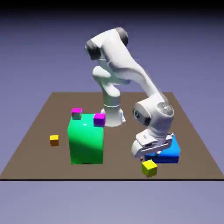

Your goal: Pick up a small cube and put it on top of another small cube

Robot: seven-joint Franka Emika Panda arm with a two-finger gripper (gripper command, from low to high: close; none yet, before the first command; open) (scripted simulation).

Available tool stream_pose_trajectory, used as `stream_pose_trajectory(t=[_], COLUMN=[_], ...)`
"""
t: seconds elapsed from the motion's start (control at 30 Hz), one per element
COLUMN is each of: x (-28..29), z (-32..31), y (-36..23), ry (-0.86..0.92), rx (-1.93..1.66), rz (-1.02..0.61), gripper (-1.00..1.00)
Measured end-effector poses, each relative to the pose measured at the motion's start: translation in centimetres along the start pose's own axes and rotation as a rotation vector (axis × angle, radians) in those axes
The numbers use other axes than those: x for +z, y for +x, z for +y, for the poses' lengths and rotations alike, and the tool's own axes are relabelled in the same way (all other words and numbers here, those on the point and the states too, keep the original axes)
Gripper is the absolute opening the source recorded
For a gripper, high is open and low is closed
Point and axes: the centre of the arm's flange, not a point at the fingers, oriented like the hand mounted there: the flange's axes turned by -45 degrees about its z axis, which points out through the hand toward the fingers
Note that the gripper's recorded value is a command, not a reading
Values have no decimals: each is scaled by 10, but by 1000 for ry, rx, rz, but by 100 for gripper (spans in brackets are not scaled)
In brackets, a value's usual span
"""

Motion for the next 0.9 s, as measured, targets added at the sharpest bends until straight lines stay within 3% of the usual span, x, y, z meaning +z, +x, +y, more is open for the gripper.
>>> stream_pose_trajectory(t=[0.67,0.7,0.9], x=[70,70,68], z=[-1,-1,-8], y=[7,7,6], ry=[5,4,21], rx=[-2,-2,-13], rz=[-7,-6,-36], gripper=[0,-100,-100])
